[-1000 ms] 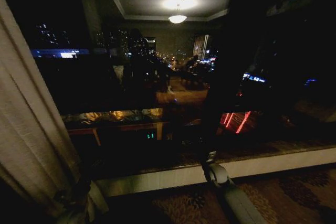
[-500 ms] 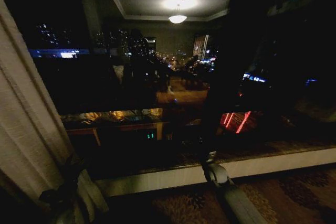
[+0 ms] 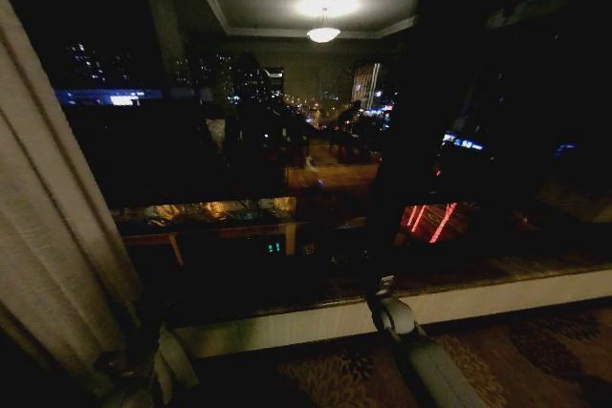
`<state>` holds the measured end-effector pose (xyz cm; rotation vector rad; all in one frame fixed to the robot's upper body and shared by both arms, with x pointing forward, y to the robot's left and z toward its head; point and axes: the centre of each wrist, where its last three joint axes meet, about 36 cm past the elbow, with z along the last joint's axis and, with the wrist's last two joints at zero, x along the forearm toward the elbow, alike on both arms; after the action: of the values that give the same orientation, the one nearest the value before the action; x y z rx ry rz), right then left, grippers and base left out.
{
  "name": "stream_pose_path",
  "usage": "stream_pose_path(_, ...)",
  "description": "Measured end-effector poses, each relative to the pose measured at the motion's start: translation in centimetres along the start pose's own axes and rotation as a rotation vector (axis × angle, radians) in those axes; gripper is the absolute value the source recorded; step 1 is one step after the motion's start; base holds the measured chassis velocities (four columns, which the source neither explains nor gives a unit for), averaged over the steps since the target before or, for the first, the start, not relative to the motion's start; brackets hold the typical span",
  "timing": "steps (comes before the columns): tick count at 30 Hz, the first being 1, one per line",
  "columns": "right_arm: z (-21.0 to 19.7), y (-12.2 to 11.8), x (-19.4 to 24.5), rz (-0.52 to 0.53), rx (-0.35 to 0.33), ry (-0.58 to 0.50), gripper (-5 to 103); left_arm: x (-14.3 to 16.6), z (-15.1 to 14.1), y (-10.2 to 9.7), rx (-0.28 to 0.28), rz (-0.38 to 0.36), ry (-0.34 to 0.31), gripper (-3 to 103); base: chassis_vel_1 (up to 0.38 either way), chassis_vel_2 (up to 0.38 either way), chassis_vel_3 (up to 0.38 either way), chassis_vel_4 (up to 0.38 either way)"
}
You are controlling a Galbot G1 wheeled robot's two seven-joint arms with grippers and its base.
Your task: Open the curtains by pulling them apart, changing their state from closed to fully open.
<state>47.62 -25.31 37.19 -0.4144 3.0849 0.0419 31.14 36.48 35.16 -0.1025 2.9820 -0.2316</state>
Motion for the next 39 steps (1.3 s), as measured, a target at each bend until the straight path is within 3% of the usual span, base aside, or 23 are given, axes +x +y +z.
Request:
stream_pose_path(8,0.0,0.0,0.0,0.0,0.0,0.0,100,0.04,0.11,-0.11,-0.024,0.019,-0.01,100,0.0,0.0,0.0,0.0)
stream_pose_path(39,0.0,0.01,0.0,0.0,0.0,0.0,100,0.02,0.07,0.02,-0.026,0.019,-0.011,100,-0.03,-0.032,0.032,0.029)
